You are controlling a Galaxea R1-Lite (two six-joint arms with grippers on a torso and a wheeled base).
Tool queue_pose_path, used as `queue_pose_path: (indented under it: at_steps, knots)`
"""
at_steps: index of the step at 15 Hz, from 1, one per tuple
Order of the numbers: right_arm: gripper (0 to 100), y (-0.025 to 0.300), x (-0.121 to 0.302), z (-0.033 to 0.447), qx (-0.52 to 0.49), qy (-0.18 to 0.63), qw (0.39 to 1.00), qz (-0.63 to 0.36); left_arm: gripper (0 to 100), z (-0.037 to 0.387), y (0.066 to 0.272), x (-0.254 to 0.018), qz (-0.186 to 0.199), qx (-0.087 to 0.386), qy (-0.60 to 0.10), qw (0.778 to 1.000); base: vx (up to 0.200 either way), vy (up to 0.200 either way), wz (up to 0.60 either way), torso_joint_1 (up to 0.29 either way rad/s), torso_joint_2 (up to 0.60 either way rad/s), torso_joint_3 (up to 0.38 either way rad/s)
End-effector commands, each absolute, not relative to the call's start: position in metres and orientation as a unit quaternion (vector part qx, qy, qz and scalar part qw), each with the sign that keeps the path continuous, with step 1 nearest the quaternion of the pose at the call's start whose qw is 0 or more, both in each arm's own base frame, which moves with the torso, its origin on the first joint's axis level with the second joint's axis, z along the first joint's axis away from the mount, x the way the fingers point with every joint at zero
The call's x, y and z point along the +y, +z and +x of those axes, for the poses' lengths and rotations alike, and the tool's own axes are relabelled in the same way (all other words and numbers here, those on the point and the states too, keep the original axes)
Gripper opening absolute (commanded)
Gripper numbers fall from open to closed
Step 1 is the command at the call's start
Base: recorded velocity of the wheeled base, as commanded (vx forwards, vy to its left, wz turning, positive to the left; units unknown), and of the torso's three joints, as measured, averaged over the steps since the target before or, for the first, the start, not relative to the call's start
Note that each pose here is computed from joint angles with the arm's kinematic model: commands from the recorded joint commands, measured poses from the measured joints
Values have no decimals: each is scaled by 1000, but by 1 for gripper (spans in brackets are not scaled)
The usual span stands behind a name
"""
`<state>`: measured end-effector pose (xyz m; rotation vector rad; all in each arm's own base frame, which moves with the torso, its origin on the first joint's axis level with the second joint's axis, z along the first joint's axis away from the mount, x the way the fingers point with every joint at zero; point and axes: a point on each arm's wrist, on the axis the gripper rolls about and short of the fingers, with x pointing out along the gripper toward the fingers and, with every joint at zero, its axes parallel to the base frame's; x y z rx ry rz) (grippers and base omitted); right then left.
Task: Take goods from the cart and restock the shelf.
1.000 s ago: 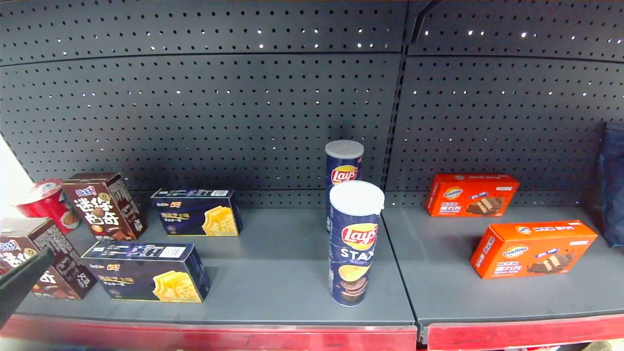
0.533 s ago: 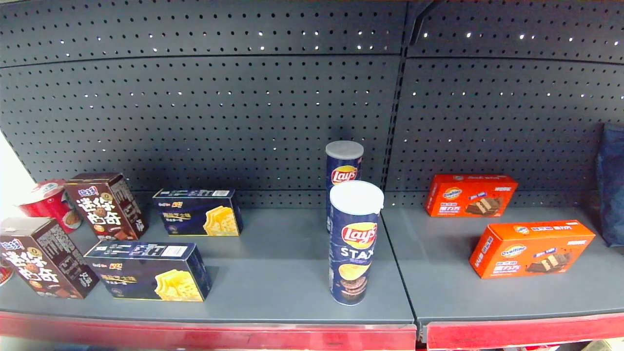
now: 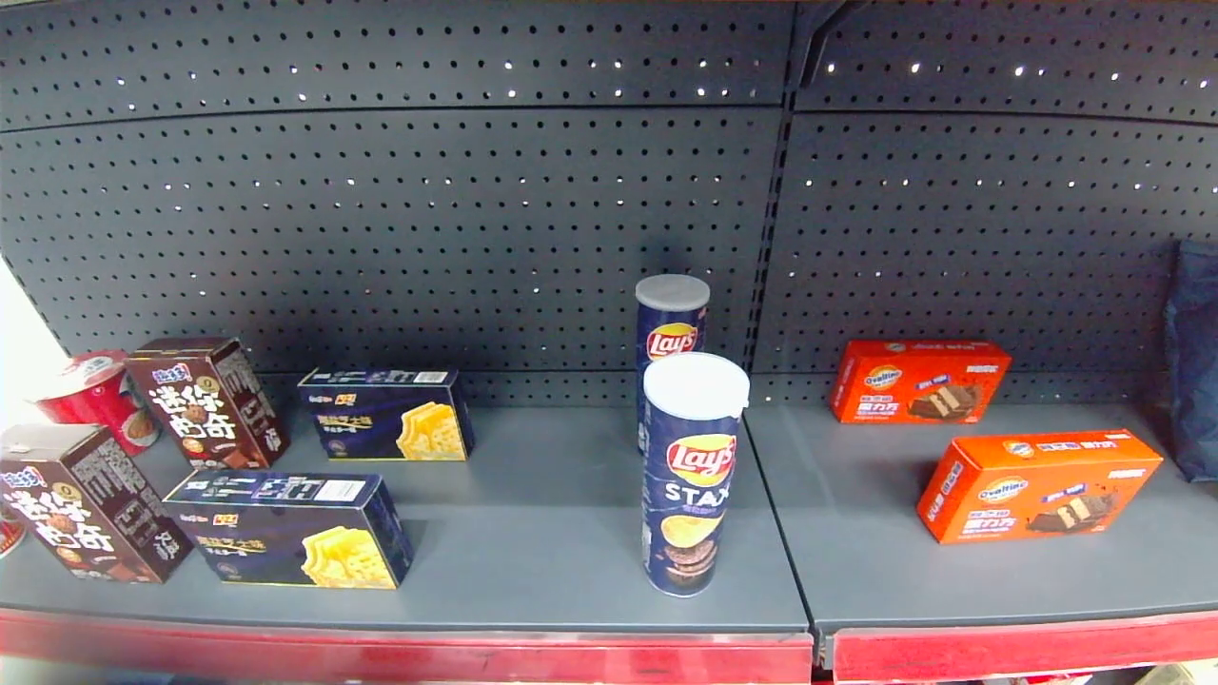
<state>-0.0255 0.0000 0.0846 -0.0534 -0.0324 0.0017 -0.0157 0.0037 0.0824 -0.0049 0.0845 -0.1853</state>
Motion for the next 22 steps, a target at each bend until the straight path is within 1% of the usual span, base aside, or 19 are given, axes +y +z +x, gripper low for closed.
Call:
queue_pose_path:
  at_steps: [1,7,9,10,13,15,16,18,22]
  knots:
    - [100,83,0,-25,-13,0,1000,-25,100,-15,78,4,-2,50,-101,994,0,0,0,0,0,0]
    - [100,83,0,-25,-9,8,1000,-4,100,-15,78,4,-4,50,-100,994,0,0,0,0,0,0]
    - [100,83,0,-25,-11,9,1000,-6,100,-15,78,4,9,48,-100,994,0,0,0,0,0,0]
    - [100,83,0,-25,-10,6,1000,-8,100,-15,78,4,10,48,-96,994,-200,0,0,7,2,7]
    - [100,83,0,-25,-10,10,1000,-8,100,-15,78,4,6,49,-98,994,0,0,0,0,0,0]
    - [100,83,0,-25,-10,9,1000,-7,100,-15,78,4,9,48,-98,994,0,0,0,0,0,0]
    - [100,83,0,-25,-10,8,1000,-7,100,-15,78,4,9,48,-95,994,0,0,0,0,0,0]
    - [100,83,0,-25,-10,9,1000,-7,100,-15,78,4,4,49,-92,995,0,-200,0,2,-5,-2]
    - [100,83,0,-25,-10,12,1000,-8,100,-15,78,4,-6,50,-93,994,0,0,0,0,0,0]
